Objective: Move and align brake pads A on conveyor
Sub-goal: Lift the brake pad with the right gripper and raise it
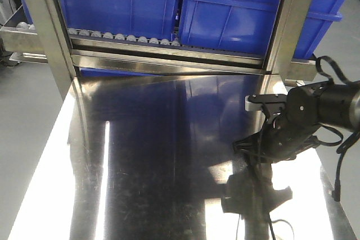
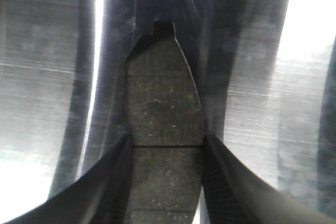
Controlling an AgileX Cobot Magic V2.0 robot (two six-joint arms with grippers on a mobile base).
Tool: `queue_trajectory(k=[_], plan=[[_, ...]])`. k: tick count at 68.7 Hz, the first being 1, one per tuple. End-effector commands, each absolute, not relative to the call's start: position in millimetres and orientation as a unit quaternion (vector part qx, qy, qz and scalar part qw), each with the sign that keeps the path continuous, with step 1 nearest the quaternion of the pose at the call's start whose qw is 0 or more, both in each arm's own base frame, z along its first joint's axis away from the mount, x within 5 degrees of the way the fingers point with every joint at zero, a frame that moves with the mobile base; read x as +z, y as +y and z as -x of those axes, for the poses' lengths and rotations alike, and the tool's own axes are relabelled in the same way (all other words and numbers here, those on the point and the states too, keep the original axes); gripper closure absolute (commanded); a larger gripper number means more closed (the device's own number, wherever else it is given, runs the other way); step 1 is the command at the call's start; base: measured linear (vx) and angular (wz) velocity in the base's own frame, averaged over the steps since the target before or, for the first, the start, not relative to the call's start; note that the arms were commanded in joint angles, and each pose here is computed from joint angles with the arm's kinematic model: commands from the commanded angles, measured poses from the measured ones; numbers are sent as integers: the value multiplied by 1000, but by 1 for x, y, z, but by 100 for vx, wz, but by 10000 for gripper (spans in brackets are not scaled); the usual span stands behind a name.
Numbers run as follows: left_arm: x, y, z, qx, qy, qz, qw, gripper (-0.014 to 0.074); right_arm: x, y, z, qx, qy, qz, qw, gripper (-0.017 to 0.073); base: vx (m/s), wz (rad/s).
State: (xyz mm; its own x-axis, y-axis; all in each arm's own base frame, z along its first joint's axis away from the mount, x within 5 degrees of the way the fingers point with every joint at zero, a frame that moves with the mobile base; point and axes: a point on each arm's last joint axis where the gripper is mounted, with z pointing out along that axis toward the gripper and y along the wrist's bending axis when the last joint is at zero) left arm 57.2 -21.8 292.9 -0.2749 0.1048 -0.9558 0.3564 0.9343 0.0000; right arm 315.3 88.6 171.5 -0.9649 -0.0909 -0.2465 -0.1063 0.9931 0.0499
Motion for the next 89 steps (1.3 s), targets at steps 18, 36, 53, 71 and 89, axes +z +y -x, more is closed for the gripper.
queue_trajectory(k=[18,36,53,71,89], plan=[[311,-23,-58,-125,754,-135,630,554,255,75,-273,64,951,56,298,568,0,0],[311,-23,-58,-125,754,-135,630,554,300,55,-204,76,903,63,418,568,0,0],[311,-23,-58,-125,754,-135,630,554,305,36,-143,68,847,80,522,568,0,0],[311,-23,-58,-125,754,-135,630,554,291,22,-92,86,785,76,609,568,0,0],[311,-23,-58,-125,754,-135,630,554,293,19,-76,96,742,73,659,564,0,0]])
